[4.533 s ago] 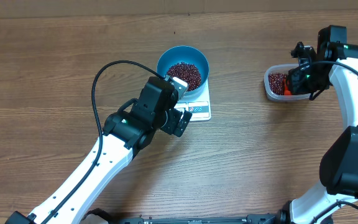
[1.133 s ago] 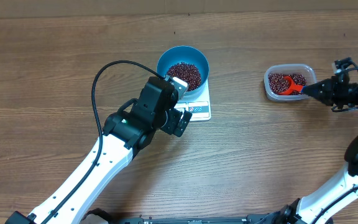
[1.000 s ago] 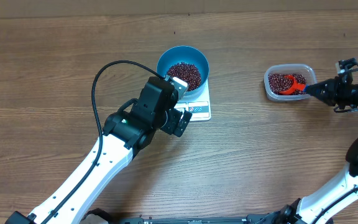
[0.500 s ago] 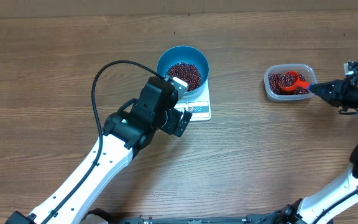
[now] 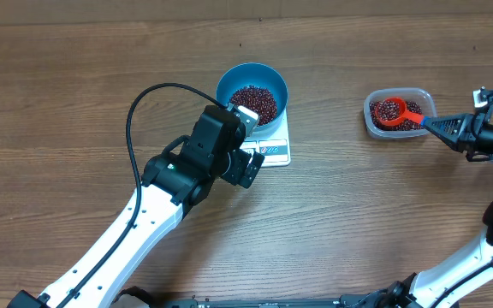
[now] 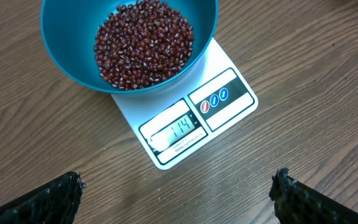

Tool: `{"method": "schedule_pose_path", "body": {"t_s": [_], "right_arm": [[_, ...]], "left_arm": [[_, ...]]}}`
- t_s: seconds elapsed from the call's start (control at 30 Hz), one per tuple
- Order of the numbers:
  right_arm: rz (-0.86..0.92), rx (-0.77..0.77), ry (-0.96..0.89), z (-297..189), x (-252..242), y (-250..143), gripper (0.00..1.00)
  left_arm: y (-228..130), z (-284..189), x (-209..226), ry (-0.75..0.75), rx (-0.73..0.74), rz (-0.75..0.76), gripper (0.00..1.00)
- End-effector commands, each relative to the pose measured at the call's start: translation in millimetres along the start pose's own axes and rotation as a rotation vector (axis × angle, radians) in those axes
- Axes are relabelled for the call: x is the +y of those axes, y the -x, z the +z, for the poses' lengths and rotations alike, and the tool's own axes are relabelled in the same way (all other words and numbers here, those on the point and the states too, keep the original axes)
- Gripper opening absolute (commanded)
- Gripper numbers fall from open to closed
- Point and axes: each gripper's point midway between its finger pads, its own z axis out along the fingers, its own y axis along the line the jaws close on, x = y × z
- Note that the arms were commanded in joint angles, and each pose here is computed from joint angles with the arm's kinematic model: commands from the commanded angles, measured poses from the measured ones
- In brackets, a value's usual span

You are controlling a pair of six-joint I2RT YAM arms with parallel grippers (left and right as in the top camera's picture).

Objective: Scoop item into bowl and weigh 150g on scale
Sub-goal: 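Lift the filled scoop out of the tub with the right gripper, then carry the filled scoop over the blue bowl, right gripper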

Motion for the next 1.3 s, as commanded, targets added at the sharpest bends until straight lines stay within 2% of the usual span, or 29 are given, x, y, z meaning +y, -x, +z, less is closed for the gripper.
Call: {"method": "schedule_pose_path", "body": {"t_s": [0.0, 0.7, 0.97, 1.27], "right_arm": [[-0.085, -0.047, 0.076, -1.0, 13.5, 4.1, 0.04], [-0.046, -0.086, 0.168, 2.5, 36.1, 7.6, 0.04], [-0.085, -0.016, 0.238, 41.0, 61.4, 2.2, 0.04], [-0.165, 0.112, 0.362, 107.5, 105.9, -19.3, 0.04]], "left_arm": [[-2.4, 2.5, 0.0, -0.004, 0.009, 0.01, 1.0], [-2.4, 2.5, 0.0, -0.003, 0.009, 0.01, 1.0], [-2.4, 2.5, 0.0, -0.003, 0.009, 0.01, 1.0], [-2.4, 2.5, 0.0, -0.003, 0.009, 0.01, 1.0]]}}
